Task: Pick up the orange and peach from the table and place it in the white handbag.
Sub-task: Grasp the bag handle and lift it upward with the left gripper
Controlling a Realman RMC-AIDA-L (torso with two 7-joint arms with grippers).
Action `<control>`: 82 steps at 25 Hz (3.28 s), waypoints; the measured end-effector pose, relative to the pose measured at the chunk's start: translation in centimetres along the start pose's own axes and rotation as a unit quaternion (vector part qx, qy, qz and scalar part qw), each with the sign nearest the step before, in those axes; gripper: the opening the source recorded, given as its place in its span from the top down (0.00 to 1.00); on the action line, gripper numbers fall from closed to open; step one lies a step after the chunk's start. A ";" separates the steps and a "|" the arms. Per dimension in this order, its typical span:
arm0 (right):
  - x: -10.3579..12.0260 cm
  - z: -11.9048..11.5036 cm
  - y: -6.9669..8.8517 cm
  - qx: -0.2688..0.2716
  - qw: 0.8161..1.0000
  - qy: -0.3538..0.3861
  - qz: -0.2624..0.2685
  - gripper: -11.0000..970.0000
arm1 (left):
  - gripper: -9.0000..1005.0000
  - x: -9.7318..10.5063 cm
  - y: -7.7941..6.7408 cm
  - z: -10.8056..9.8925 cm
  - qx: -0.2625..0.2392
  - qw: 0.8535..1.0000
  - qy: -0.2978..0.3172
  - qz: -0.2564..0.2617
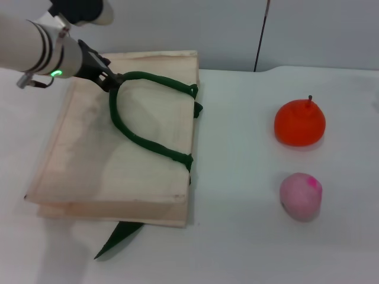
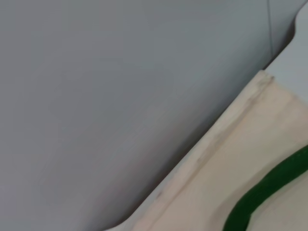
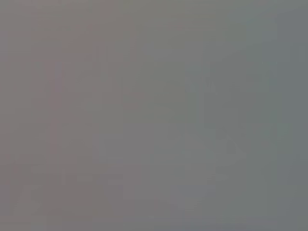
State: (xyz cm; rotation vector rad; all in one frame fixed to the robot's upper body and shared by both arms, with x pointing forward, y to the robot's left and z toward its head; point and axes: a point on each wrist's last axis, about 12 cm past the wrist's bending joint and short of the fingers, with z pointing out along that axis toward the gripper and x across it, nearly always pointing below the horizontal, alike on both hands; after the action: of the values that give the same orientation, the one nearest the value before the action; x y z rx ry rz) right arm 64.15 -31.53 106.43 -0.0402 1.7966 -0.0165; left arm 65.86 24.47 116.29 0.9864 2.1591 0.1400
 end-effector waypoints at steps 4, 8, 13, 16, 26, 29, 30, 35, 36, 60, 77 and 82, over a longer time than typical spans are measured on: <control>0.0 0.0 0.0 0.000 1.000 0.000 0.000 0.15 | 0.63 -0.7 -0.8 0.5 0.004 1.000 -0.003 0.011; -0.1 0.1 0.1 -0.001 1.000 -0.001 0.000 0.15 | 0.64 -0.7 -0.9 0.8 -0.001 1.000 -0.007 0.011; 0.0 0.0 0.2 -0.002 1.000 0.000 0.001 0.15 | 0.64 -0.4 -0.9 1.0 -0.004 1.000 -0.007 0.005; 0.0 0.0 0.2 -0.002 1.000 0.000 0.001 0.15 | 0.65 -0.2 -0.9 1.1 -0.007 1.000 -0.007 0.003; -0.1 0.2 0.5 -0.007 1.000 -0.002 0.002 0.15 | 0.67 0.6 -0.9 1.8 -0.015 1.000 -0.008 -0.007; -0.2 0.2 0.6 -0.007 1.000 -0.002 0.002 0.15 | 0.67 0.5 -0.9 2.0 -0.017 1.000 -0.010 -0.006; -0.2 0.2 0.6 -0.008 1.000 -0.003 0.002 0.15 | 0.67 0.5 -1.0 2.1 -0.018 1.000 -0.010 -0.003; -0.3 0.2 0.6 -0.009 1.000 -0.003 0.001 0.15 | 0.68 0.4 -1.2 2.4 -0.023 1.000 -0.014 0.001; -0.3 0.2 0.6 -0.009 1.000 -0.004 0.001 0.15 | 0.69 0.4 -1.3 2.4 -0.023 1.000 -0.015 0.002; -0.2 0.3 1.0 -0.012 1.000 0.000 0.003 0.15 | 0.73 0.7 -2.4 3.7 -0.015 1.000 -0.019 -0.004; -0.2 0.3 1.0 -0.011 1.000 0.002 0.002 0.15 | 0.76 0.9 -2.3 3.9 -0.024 0.999 -0.021 -0.011; -0.2 0.3 1.0 -0.011 1.000 0.002 0.002 0.15 | 0.86 0.5 -2.2 3.8 -0.027 0.999 -0.030 -0.016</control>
State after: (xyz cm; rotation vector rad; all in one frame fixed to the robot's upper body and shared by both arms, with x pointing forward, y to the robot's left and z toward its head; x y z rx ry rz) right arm 64.50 -30.52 106.47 -0.0530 1.8015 0.0069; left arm 66.84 22.60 112.45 0.9145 2.1049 0.1514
